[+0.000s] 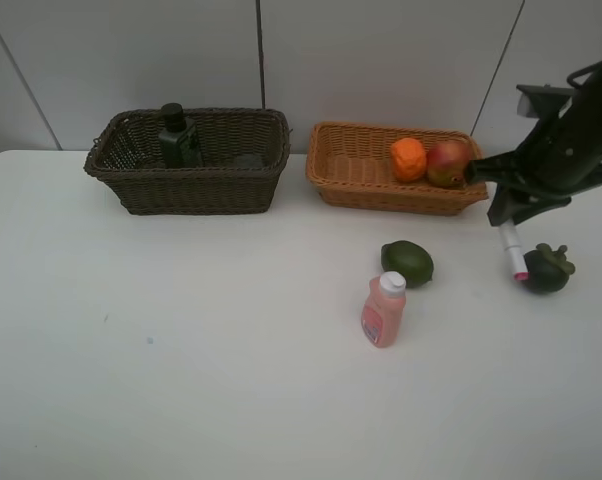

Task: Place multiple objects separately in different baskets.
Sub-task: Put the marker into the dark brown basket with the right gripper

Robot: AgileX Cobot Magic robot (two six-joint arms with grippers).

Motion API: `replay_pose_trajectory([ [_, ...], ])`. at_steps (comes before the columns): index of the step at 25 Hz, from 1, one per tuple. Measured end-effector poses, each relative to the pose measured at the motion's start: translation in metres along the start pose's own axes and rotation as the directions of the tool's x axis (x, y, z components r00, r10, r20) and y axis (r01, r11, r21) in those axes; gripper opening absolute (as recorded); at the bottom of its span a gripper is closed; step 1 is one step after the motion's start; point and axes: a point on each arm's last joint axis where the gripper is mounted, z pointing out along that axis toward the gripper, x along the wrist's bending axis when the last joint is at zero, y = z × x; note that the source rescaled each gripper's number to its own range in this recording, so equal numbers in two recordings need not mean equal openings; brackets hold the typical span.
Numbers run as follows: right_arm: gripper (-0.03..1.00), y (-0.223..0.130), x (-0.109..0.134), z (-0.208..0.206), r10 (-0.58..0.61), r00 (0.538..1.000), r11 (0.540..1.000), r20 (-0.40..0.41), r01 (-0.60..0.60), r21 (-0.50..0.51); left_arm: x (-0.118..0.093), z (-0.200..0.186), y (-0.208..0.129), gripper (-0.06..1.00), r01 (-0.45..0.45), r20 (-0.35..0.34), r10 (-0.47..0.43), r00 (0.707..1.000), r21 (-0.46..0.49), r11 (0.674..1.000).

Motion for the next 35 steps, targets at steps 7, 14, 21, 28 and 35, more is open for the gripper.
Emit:
replay_pose_trajectory([
  [7, 0.0, 0.077, 0.076, -0.021, -0.136, 0.984, 0.949, -0.111, 0.098, -0.299, 0.0, 0.0, 0.0, 1.0, 0.0, 0.0, 0.0, 1.0, 0.0, 1.0],
  [14, 0.0, 0.129, 0.175, 0.005, -0.302, 0.937, 0.819, -0.177, 0.16, -0.55, 0.0, 0.0, 0.0, 1.0, 0.0, 0.0, 0.0, 1.0, 0.0, 1.0],
  [21, 0.0, 0.164, 0.214, 0.068, -0.295, 0.923, 0.722, -0.247, 0.047, -0.69, 0.0, 0.0, 0.0, 1.0, 0.0, 0.0, 0.0, 1.0, 0.0, 1.0],
  [28, 0.02, 0.165, 0.218, 0.103, -0.207, 0.917, 0.725, -0.34, -0.09, -0.683, 0.0, 0.0, 0.0, 1.0, 0.0, 0.0, 0.0, 1.0, 0.0, 1.0],
  [35, 0.86, 0.165, 0.219, 0.103, -0.208, 0.917, 0.738, -0.342, -0.082, -0.67, 0.0, 0.0, 0.0, 1.0, 0.0, 0.0, 0.0, 1.0, 0.0, 1.0],
])
